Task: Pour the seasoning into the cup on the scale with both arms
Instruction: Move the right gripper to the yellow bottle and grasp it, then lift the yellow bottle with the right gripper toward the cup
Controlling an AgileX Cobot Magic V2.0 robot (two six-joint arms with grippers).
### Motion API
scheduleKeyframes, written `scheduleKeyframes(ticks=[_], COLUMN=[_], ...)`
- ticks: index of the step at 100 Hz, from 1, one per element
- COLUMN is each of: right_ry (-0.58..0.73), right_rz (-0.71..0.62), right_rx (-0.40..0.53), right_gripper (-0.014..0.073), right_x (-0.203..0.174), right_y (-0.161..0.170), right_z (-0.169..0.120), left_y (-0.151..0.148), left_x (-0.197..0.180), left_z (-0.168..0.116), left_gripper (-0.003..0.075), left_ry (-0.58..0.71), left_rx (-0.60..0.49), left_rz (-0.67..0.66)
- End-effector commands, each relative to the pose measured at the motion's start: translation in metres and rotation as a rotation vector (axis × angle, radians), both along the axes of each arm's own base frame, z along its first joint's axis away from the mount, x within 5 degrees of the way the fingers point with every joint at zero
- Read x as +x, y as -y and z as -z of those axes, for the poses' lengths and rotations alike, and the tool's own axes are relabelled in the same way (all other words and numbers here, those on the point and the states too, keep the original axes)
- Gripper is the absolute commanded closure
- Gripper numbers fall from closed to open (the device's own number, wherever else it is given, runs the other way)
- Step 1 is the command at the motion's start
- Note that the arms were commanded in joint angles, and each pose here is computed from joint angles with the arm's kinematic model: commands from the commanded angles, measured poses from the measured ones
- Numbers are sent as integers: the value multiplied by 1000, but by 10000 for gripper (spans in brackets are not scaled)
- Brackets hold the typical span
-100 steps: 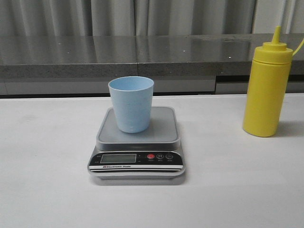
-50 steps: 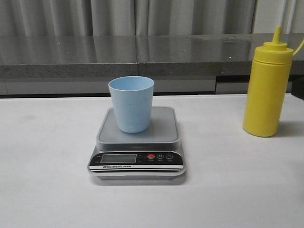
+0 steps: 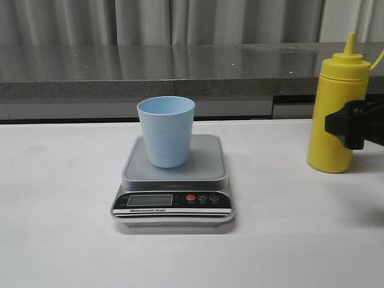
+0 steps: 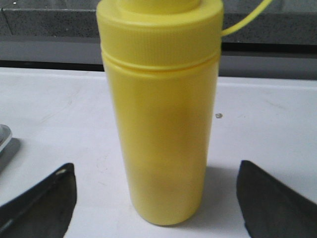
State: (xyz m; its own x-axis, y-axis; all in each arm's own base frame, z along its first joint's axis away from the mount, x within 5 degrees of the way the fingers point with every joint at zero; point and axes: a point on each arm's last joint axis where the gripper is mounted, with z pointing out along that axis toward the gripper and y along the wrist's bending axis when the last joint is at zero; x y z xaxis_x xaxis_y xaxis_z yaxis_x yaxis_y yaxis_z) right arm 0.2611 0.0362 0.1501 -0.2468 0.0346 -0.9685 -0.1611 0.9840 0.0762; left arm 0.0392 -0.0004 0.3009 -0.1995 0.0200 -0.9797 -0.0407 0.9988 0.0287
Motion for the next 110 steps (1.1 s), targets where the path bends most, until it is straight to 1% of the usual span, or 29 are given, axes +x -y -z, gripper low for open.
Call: scheduleKeyframes(ticks=[1,23,53,71,94,101,105,110], right_ry=[100,103,141,152,138,141,141,141], right_rz=[-18,-19,-38,-40,-40,-40,-40,-40], right_rx=[11,11,8,9,8,8,8,8], right_gripper=[-53,-51,-51,-51,-47,-11,38,120], right_x=[10,31,61,72,81,81,81,81], right_y=[-3,-6,-11,-13,-14,-14,-14,-14], right_z=[-14,-9,-9,-8,1,0,0,0], left_y=[0,0,0,0,0,0,0,0], left_x=[0,0,0,0,0,0,0,0], left_z=[-14,-14,-14,-14,-14,-14,-14,-14], left_gripper=[741,741,741,741,741,741,741,741], left_ry=[91,91,91,91,91,91,91,91], left_rx=[-11,-11,-11,-11,-11,-11,-11,-11], left_rz=[-9,-9,-9,-9,-9,-9,-9,-9])
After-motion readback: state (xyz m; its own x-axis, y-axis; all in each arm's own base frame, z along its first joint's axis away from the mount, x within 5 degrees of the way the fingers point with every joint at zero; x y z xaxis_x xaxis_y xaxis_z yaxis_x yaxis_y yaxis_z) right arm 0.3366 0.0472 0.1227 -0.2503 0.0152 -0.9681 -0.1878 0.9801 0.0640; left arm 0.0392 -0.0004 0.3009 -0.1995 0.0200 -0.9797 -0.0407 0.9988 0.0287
